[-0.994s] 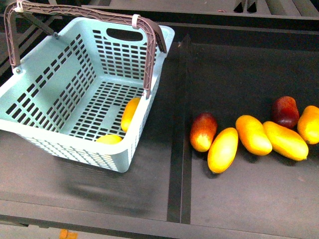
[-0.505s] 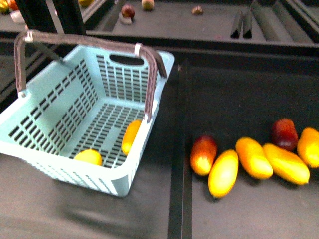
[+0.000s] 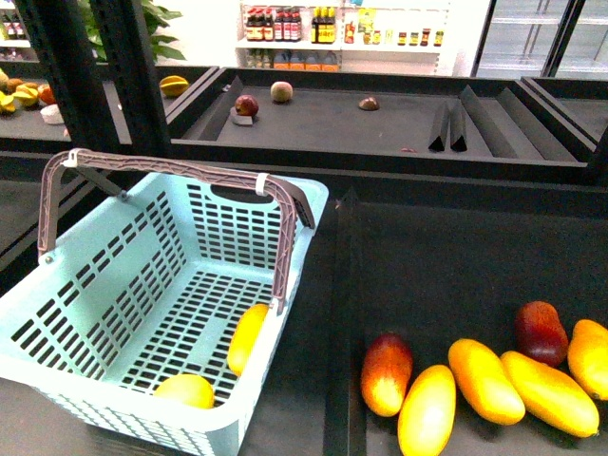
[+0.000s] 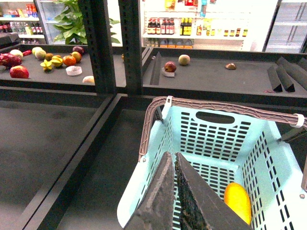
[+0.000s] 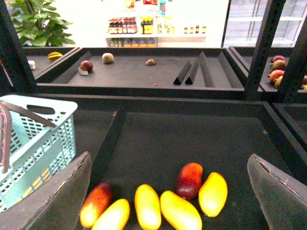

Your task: Pick lemon and mango into basket

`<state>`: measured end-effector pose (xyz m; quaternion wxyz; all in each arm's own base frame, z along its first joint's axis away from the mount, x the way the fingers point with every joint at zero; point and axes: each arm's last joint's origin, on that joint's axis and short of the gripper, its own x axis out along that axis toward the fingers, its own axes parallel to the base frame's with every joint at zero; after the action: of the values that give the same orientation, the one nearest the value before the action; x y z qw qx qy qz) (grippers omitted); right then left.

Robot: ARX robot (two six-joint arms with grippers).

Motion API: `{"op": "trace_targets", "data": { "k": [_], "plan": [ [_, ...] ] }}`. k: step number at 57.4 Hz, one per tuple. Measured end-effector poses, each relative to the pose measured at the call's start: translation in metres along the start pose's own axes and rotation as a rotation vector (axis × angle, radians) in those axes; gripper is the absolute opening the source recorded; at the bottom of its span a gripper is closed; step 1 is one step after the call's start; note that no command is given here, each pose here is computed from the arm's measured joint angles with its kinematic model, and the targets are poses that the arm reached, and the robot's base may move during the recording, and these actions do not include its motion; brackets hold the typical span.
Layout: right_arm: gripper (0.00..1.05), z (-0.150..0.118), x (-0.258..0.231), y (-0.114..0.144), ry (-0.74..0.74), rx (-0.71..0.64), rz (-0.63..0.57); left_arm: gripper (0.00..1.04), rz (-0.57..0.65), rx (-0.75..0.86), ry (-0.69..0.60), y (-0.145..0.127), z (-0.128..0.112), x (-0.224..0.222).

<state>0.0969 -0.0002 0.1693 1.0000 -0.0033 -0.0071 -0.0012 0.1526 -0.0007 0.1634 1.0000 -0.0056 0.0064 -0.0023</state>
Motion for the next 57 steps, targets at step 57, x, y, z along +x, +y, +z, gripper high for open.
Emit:
{"op": "trace_targets", "data": {
  "k": [57],
  "plan": [
    [0.96, 0.000, 0.000, 0.000, 0.000, 0.000, 0.000, 0.03, 0.001, 0.000, -0.029, 0.000, 0.008, -0.042]
  ]
}}
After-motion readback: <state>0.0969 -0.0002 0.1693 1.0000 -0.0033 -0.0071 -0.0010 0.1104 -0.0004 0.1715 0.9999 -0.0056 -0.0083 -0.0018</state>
